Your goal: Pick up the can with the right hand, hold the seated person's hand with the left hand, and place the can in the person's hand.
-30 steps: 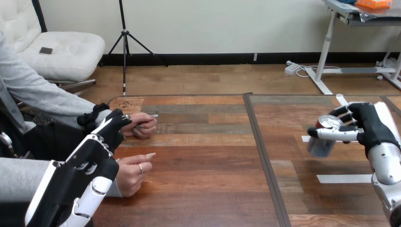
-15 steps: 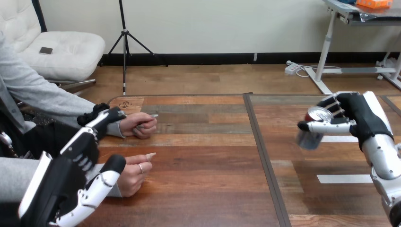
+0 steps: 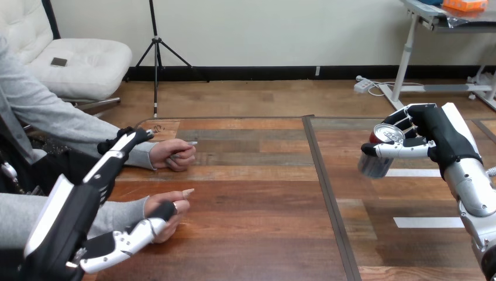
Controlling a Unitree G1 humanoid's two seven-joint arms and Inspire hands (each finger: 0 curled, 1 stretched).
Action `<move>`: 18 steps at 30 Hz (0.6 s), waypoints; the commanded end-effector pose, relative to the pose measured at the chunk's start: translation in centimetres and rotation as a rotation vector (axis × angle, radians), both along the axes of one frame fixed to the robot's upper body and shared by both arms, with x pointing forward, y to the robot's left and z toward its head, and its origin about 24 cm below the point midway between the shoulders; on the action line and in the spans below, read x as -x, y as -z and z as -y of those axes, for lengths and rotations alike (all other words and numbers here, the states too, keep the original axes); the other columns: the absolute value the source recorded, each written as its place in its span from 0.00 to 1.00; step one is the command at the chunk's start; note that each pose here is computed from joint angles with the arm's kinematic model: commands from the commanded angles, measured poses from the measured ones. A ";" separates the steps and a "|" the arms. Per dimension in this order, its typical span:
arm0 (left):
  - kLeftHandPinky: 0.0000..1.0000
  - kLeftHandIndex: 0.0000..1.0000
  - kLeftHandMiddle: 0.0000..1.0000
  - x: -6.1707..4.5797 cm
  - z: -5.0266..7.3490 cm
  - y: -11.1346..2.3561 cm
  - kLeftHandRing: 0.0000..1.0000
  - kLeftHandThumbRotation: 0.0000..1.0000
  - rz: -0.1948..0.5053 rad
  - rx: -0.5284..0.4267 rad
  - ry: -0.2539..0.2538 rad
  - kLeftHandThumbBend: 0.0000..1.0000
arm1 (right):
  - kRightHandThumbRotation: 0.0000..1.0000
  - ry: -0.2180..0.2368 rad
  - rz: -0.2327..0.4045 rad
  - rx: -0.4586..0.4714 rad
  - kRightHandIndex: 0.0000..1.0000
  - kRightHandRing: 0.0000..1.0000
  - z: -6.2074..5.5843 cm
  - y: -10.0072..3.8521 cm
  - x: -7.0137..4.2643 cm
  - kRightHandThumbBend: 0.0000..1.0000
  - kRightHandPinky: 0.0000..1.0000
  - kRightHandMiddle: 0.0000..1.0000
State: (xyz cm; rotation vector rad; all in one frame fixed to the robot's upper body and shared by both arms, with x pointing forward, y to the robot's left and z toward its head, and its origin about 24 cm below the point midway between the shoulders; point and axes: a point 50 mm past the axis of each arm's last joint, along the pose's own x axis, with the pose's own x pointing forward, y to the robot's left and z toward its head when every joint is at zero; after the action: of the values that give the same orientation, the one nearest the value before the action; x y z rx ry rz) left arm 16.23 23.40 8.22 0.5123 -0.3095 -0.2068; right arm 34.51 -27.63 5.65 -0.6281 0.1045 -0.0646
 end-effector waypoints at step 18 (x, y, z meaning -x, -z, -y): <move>0.67 0.82 0.86 -4.3 -1.6 -6.1 0.83 0.19 0.296 -0.357 -0.071 0.99 | 0.00 -0.069 0.157 -0.016 0.44 0.38 -1.1 -4.0 -1.7 0.86 0.35 0.42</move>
State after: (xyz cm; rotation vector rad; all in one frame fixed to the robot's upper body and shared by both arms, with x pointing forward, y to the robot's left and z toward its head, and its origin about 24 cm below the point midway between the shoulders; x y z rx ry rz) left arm 19.12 24.80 12.23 0.8402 -0.4638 -0.1198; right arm 34.53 -27.53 5.62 -0.6259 0.1069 -0.0517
